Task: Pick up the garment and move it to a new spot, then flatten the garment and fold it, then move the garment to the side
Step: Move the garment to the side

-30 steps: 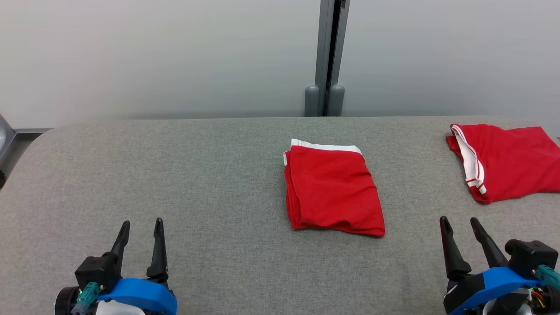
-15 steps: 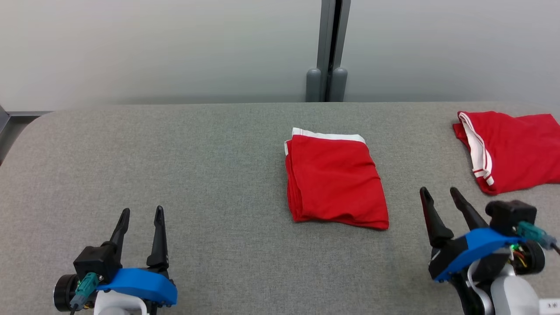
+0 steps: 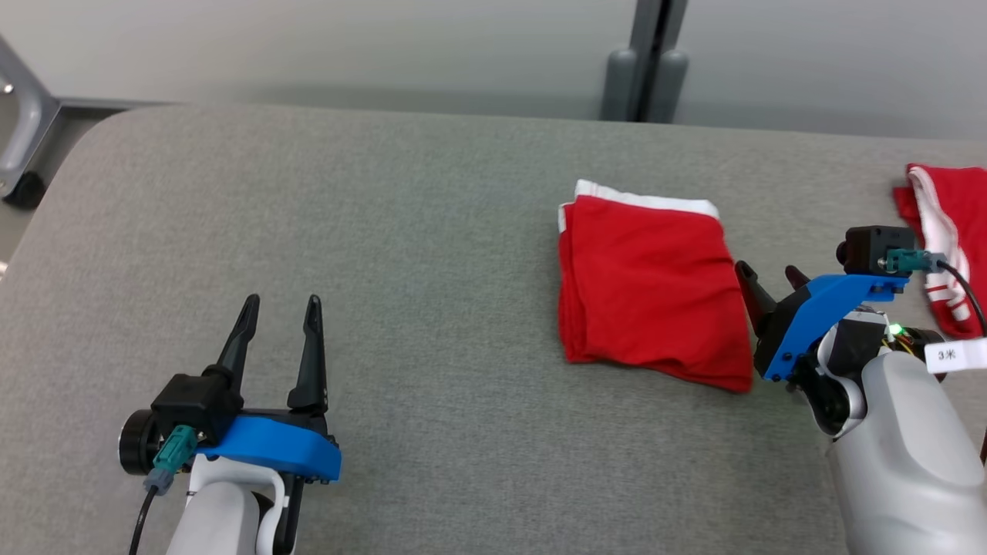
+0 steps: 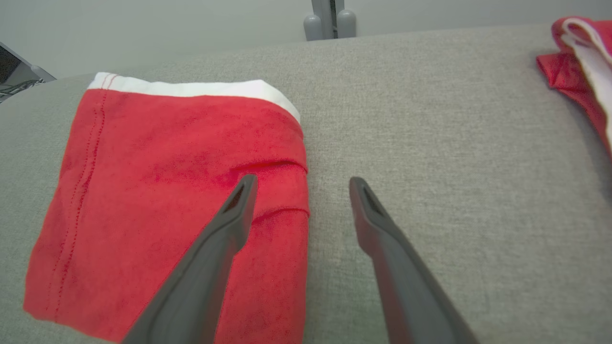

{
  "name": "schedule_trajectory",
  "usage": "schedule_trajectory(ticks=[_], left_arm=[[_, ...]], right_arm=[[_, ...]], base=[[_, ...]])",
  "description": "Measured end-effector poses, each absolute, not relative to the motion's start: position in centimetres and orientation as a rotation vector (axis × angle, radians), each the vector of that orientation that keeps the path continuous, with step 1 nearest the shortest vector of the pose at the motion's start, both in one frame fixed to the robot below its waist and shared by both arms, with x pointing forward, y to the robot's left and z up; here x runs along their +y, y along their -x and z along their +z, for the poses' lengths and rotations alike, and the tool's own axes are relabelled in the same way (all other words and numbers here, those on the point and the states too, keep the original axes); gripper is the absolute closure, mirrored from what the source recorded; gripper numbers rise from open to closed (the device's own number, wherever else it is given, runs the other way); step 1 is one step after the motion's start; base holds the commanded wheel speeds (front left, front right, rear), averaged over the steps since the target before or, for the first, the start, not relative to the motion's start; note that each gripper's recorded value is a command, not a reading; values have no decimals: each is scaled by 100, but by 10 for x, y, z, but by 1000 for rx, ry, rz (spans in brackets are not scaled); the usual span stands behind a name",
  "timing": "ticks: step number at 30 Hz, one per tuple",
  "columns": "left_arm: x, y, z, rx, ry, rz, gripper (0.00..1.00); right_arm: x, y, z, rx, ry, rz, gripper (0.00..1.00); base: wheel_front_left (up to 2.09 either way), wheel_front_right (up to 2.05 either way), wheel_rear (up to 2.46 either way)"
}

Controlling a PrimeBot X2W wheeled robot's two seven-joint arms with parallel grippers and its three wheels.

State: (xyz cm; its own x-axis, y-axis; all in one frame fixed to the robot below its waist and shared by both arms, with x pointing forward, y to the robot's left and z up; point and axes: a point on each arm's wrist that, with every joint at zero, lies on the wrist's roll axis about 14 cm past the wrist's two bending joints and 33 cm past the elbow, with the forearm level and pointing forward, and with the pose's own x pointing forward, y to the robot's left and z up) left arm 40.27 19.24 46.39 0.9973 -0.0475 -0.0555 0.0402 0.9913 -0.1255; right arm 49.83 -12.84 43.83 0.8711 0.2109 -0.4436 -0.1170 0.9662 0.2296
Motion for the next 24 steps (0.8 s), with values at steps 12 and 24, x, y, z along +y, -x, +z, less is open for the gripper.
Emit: schedule_trajectory(ticks=[12,24], left_arm=[[213,-396,450,98,113,19,0],[198,-408,446,101,128,-20,0]], right_arm=[[-101,-506,368,749,-169,203,0],[-118,-521,380,726,12,241,100]], base=[[0,0,0],[0,0,0]])
